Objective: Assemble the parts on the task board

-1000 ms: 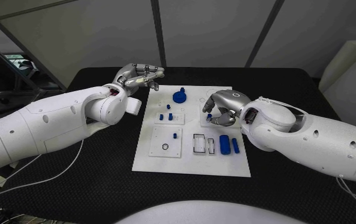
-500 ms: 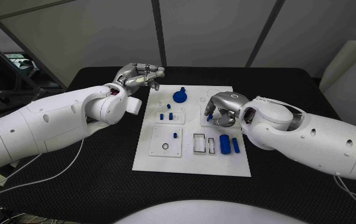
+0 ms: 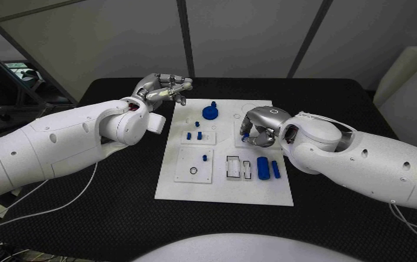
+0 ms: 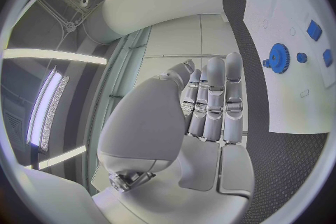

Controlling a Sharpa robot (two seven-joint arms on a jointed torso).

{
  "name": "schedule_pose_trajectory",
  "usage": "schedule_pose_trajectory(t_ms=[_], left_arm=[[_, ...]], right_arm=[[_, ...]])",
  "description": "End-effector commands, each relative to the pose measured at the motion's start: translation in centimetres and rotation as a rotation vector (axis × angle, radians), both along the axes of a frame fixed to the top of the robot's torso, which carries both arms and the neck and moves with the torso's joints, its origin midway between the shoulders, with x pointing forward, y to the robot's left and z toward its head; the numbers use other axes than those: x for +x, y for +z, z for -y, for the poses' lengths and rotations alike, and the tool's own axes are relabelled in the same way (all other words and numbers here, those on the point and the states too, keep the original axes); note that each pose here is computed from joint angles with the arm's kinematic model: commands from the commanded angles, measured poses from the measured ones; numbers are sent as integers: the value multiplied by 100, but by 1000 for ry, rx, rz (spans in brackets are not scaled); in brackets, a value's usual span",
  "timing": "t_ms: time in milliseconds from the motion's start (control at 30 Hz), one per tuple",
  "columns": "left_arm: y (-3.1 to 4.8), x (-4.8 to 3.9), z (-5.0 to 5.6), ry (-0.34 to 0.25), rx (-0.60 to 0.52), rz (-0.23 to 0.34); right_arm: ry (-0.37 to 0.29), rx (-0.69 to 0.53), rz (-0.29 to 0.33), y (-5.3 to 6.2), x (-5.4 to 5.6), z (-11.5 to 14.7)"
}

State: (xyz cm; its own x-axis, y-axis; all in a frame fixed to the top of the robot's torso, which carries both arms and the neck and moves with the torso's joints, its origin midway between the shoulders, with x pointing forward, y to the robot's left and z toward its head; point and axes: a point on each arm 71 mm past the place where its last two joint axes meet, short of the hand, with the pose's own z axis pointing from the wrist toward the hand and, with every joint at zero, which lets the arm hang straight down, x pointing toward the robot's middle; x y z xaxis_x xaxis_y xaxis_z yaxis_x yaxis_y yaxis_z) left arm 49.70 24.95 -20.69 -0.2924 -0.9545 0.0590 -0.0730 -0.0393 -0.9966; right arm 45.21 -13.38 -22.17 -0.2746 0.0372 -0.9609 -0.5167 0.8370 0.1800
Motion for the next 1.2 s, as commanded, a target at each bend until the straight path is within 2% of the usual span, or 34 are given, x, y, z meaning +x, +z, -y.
schedule_pose_trajectory(t_ms=[33,233,400,633,967,1200], left_arm=[[12,-1,10,-11,-8,2],[13,-2,6,-10,-8,2],[13,-2,5,-10,-8,2],[10,1,2,-9,-7,2],[1,0,22,-14,-10,2],[-2,2,64,-22,-14,1]], right_arm=[[-9,21,40,38,12,0],[-12,36,70,66,7,6],[-4,54,89,106,-38,7],[24,89,105,206,-186,-18],[123,173,107,346,-420,-321],[192,208,63,333,-487,-634]])
